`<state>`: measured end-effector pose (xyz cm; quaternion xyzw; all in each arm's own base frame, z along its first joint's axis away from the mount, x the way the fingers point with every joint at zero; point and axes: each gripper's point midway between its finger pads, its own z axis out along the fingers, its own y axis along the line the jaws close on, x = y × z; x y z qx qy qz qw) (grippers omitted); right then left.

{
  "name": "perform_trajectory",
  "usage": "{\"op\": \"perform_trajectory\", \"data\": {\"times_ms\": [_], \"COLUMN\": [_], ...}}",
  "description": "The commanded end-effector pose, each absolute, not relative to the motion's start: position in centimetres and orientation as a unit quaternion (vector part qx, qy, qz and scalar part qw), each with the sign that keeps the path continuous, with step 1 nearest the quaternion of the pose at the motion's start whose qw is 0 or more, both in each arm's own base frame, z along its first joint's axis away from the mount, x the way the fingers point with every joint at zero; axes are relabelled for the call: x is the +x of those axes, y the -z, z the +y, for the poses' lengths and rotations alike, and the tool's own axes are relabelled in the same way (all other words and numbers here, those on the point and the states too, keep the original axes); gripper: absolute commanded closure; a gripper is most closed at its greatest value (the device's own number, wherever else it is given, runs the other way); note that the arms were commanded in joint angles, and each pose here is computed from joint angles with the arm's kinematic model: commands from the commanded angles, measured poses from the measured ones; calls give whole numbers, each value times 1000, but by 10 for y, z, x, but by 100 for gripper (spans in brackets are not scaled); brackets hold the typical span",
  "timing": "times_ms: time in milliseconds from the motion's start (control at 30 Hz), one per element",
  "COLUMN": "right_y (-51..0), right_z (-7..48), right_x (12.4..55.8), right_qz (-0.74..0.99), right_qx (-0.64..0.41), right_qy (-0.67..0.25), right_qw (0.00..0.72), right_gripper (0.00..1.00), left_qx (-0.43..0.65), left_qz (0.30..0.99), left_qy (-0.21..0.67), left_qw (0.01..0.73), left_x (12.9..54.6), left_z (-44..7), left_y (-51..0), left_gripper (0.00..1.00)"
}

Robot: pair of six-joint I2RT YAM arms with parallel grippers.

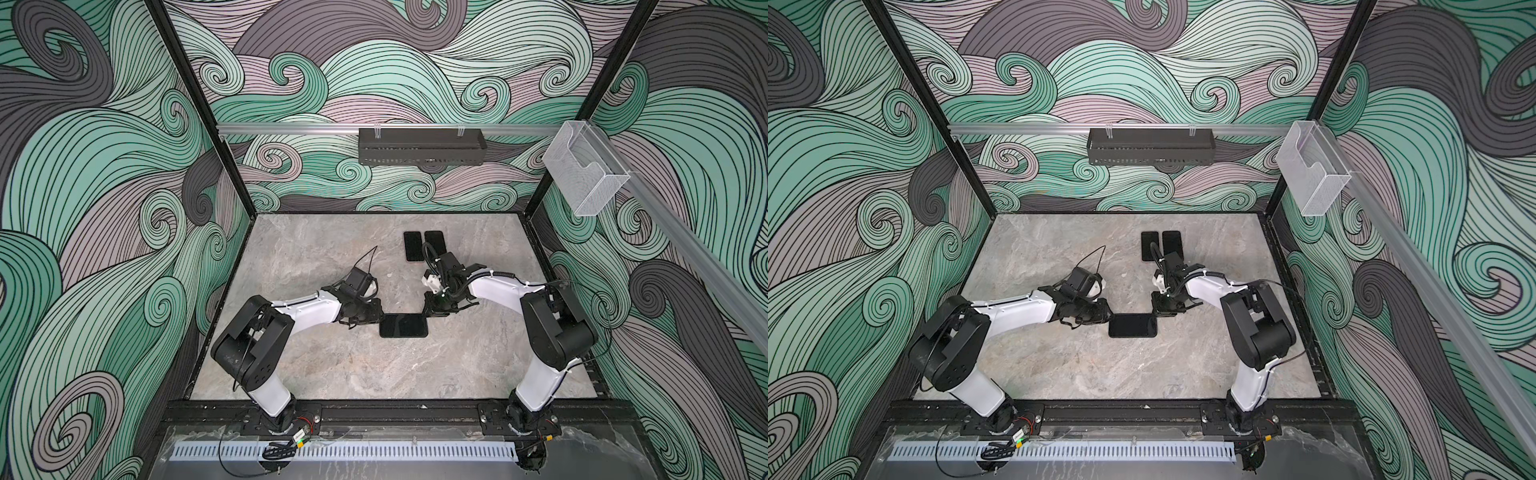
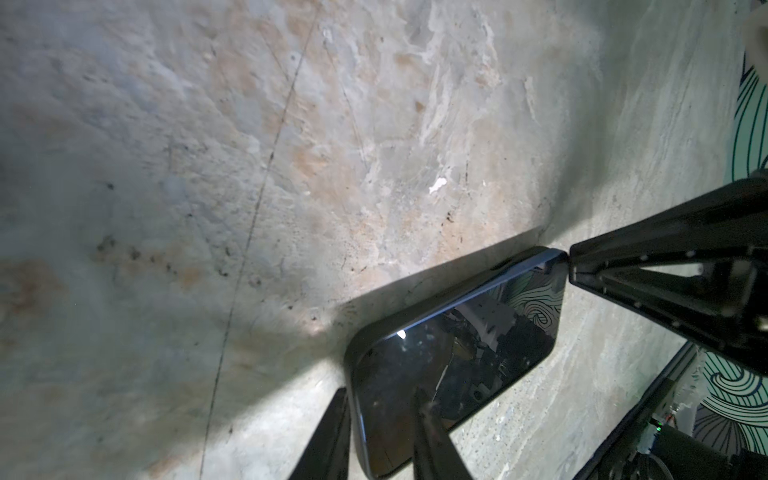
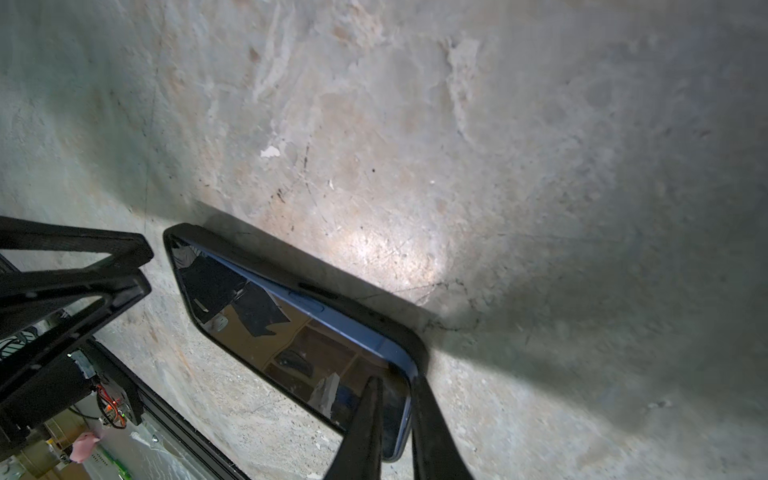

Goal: Put the phone into the phone case

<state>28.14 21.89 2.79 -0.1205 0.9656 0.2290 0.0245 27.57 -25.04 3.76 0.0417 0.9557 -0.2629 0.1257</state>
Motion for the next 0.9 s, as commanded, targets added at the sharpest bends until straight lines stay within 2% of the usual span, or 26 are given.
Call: {"op": "perform_trajectory", "data": {"times_ms": [0, 533, 867], "right_y": [-29, -12, -18], "right_z": [222, 217, 210], "right_x": [287, 270, 264], "right_qz": [963, 964, 967], "right_qx": [-129, -128, -132], "right_qy": [-236, -232, -218], "right_qw": [31, -8, -11], "right_gripper": [84, 87, 87], "left_qx": [43, 45, 38], "left_qz": [959, 958, 961], "left_qy": [251, 264, 260], "left_qw": [120, 99, 87], "left_x": [279, 270, 265], "left_z": [-248, -251, -249], "left_y": [-35, -26, -18], "left_gripper": [73, 81, 81]}}
